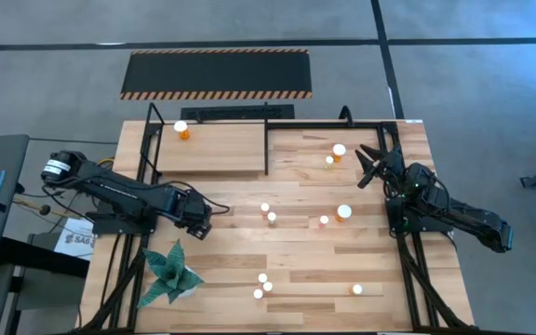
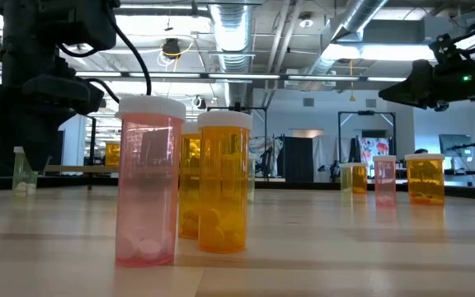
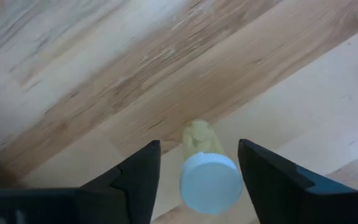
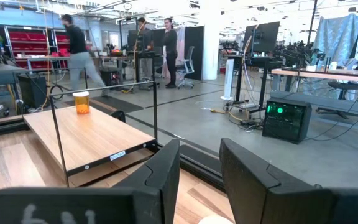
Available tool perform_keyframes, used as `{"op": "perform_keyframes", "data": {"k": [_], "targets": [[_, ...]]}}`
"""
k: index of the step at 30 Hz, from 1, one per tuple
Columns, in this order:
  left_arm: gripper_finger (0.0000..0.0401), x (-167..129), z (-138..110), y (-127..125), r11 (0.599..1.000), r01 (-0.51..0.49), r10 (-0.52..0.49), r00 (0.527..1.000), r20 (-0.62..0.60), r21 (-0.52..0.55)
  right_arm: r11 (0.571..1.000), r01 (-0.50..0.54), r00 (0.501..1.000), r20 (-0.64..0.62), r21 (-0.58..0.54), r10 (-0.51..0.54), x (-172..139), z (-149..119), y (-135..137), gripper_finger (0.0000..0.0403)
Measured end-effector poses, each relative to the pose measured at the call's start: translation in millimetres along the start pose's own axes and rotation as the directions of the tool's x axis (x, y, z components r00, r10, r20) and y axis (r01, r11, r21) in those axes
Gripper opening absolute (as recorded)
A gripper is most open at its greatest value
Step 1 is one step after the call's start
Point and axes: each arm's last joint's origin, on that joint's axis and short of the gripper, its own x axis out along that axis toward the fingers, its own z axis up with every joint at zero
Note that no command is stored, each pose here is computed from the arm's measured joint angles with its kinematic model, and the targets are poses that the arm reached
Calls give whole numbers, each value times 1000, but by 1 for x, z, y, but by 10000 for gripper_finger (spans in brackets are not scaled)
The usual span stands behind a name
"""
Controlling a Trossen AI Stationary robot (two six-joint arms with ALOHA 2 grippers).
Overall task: Pick and place medicine bottles onto shelf by color
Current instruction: Put the left yellow pill bottle on the shelf
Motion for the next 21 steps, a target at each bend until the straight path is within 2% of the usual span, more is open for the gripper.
{"op": "perform_keyframes", "data": {"k": [15,21], "targets": [[104,0,1,-2,999,35,-35,999,-21,34,1000,0,1000,0,0,0,0,0,0,137],[94,0,2,-4,997,50,-49,999,-11,60,1000,0,1000,0,0,0,0,0,0,139]]}}
